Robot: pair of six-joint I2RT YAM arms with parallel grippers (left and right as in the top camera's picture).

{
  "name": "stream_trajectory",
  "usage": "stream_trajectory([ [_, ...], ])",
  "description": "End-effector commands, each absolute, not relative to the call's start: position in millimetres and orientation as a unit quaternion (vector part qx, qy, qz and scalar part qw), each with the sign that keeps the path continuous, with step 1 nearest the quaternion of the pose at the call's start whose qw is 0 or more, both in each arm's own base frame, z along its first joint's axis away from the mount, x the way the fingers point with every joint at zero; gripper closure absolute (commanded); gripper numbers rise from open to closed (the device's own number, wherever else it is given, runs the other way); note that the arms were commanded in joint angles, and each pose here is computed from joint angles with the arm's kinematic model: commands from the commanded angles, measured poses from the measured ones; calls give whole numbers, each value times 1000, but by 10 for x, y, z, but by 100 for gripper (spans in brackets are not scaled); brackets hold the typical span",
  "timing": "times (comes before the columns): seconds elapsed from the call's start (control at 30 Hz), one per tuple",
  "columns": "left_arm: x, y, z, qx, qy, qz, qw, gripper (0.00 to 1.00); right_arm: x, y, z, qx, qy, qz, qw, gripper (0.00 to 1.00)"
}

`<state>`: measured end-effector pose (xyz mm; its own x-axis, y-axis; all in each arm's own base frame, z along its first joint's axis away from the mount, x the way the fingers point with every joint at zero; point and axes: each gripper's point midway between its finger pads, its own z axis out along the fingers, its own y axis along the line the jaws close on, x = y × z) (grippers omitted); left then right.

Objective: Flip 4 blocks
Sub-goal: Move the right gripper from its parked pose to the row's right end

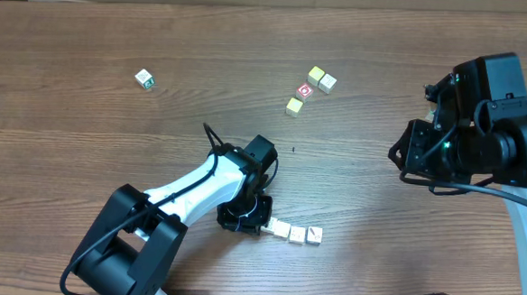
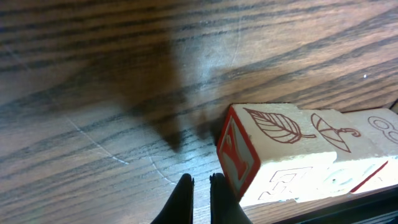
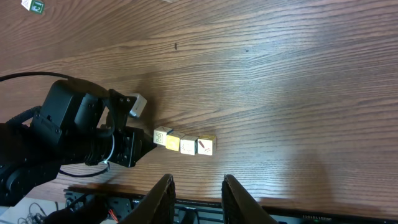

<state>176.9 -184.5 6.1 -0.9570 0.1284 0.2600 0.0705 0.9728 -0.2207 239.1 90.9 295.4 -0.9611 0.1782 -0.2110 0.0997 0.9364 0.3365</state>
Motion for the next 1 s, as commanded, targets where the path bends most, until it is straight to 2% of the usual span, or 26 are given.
stream_trajectory([
  [0.0, 1732, -1855, 43, -55, -982, 107, 143, 96, 2374, 921, 2974, 64, 976, 166, 124, 73],
  [0.37, 1787, -1451, 8, -24, -990, 21, 136, 96, 2391, 867, 2961, 67, 978, 150, 129, 73],
  [0.5, 1874, -1344, 8, -4, -990, 28, 135, 96, 2395, 797, 2878, 78, 981, 128, 123, 80],
  [0.63, 1916, -1283, 9, -11, -990, 34, 135, 94, 2263, 831, 2599, 92, 985, 130, 67, 85],
  [0.7, 1919, -1281, 9, -20, -990, 36, 134, 87, 2182, 830, 2409, 103, 987, 121, 35, 87],
  [0.77, 1920, -1281, 8, -24, -990, 36, 134, 85, 2107, 845, 2234, 102, 988, 114, 12, 90],
  [0.97, 1926, -1284, 7, -35, -990, 38, 132, 96, 1868, 901, 1747, 124, 987, 99, -34, 93],
])
